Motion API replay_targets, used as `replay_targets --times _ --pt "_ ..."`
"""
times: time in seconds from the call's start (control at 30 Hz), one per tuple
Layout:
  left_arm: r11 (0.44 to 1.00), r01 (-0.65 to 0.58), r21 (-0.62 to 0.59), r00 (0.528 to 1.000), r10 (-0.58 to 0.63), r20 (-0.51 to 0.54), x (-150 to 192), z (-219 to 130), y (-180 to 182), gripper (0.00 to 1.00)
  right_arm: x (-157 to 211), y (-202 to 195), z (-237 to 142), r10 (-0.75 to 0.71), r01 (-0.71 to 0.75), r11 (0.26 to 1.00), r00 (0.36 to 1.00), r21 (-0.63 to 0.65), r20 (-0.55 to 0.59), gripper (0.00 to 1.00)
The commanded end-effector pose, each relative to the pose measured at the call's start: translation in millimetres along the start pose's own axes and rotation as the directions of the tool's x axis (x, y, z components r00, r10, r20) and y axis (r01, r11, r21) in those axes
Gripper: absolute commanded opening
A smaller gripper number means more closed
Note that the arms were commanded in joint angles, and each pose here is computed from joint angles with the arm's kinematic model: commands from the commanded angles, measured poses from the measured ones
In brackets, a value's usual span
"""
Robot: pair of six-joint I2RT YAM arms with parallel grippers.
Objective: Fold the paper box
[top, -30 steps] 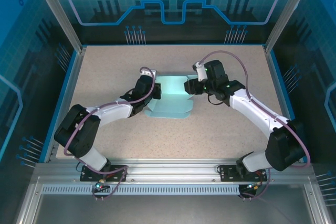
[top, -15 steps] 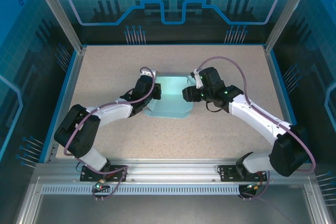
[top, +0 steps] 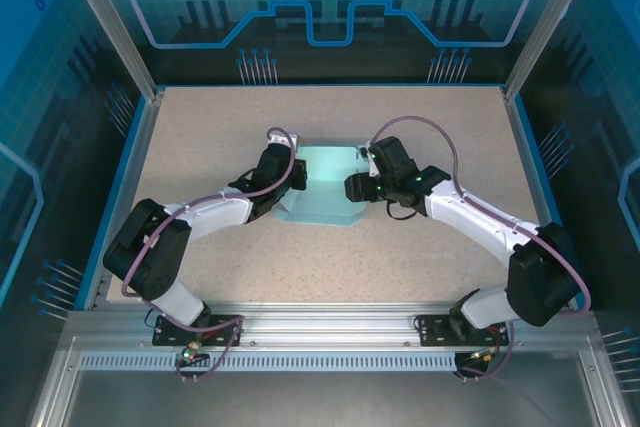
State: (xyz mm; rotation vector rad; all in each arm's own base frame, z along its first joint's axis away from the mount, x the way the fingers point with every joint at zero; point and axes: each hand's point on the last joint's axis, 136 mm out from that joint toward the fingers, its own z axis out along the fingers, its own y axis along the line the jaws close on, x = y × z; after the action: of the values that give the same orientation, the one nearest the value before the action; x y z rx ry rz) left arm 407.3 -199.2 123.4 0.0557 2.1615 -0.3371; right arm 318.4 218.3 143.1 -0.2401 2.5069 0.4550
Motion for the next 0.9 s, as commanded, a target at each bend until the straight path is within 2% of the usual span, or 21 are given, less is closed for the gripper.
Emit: replay_targets --times 0.0,0.23,0.63,0.87 --pt "1.0 -0.011 0.026 0.999 0.01 0.033 -15 -3 -10 0.06 3 -7 4 0.016 -0.015 0.999 1.0 0.042 -0.017 0.62" --pt "1.0 -0.005 0.028 0.999 0.005 0.033 -15 -2 -10 0.06 4 -13 6 0.019 -0.017 0.998 0.999 0.068 -0.028 0.62" --pt "1.0 -0.005 0.03 1.0 0.004 0.029 -14 -1 -10 0.06 -3 -23 -12 0.007 -0.007 0.996 1.0 0.086 0.005 0.62" --pt "1.0 -0.004 0.029 0.999 0.003 0.033 -14 -3 -9 0.06 -1 -21 -7 0.014 -0.013 0.998 1.0 0.06 -0.009 0.62"
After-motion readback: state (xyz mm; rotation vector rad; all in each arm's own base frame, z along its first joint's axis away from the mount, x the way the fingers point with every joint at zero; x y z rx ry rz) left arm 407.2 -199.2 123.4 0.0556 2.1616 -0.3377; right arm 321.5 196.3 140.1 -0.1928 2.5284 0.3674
